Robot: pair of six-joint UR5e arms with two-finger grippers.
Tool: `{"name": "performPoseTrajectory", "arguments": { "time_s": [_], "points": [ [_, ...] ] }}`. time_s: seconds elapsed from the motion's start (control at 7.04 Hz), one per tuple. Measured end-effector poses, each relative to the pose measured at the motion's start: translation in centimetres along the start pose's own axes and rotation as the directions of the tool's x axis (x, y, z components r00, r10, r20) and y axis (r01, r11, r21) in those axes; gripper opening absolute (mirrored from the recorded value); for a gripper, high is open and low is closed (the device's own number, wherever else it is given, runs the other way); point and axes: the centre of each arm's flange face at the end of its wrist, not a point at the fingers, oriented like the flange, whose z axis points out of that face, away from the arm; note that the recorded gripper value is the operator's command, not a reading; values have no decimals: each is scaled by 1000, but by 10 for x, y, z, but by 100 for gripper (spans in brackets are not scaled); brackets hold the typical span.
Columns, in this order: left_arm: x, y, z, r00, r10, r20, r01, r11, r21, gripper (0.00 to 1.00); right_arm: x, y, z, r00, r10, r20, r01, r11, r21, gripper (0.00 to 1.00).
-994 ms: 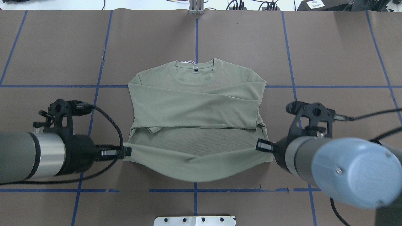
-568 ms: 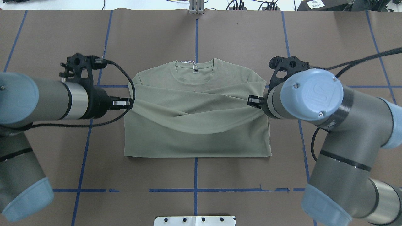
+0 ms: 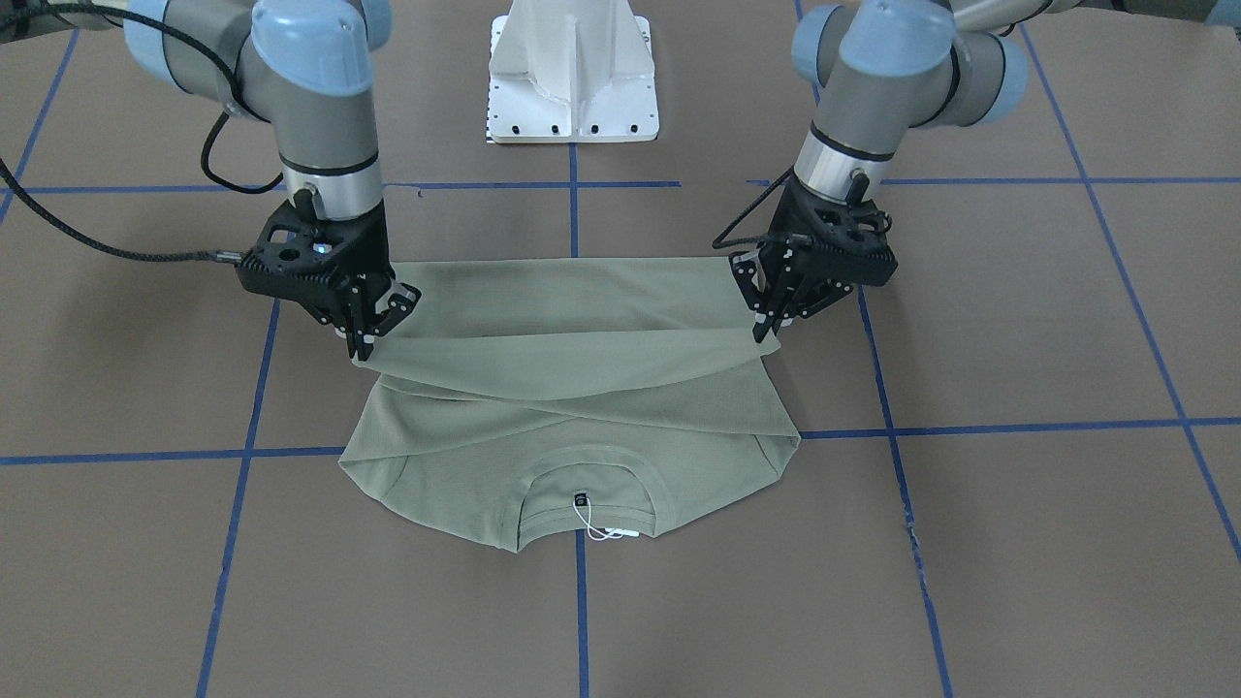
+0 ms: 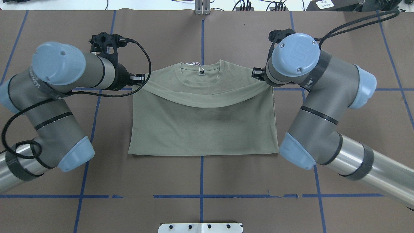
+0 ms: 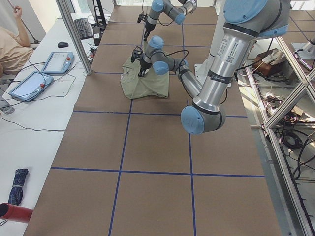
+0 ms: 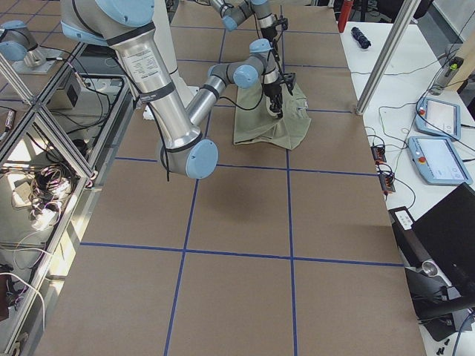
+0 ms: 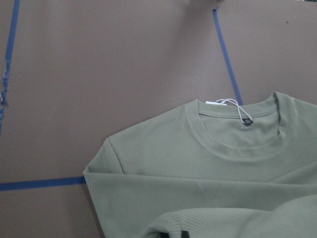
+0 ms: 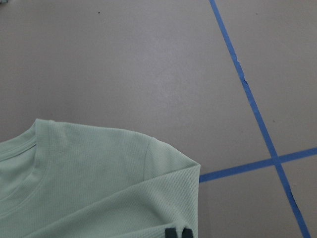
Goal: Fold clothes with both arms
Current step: 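Lift the hem with both grippers and fold it toward the collar, then release the hem near the collar and draw the left gripper back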
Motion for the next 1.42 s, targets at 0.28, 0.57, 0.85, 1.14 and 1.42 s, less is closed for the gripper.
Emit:
{"name": "performPoseTrajectory", "arguments": {
  "time_s": [0.28, 0.57, 0.85, 1.14, 1.42],
  "points": [
    [-16, -13, 72, 998, -6, 57, 4, 1000, 25, 0, -6, -36, 53, 999, -10, -45, 11, 1000, 12, 0],
    [-22, -18, 96, 997, 9, 71, -11, 999, 35, 0, 0, -53, 75, 997, -16, -80, 17, 1000, 13, 0],
    [-26, -27, 95, 996, 37, 75, -40, 998, 47, 99, 2, -55, 83, 995, -18, -94, 19, 1000, 10, 69],
    [-29, -30, 93, 994, 76, 77, -79, 996, 47, 100, 2, -55, 91, 996, -17, -84, 18, 1000, 13, 100],
    [-26, -28, 74, 990, 132, 48, -135, 989, 53, 100, 3, -59, 91, 998, -47, -35, 46, 999, -11, 100]
  ]
}}
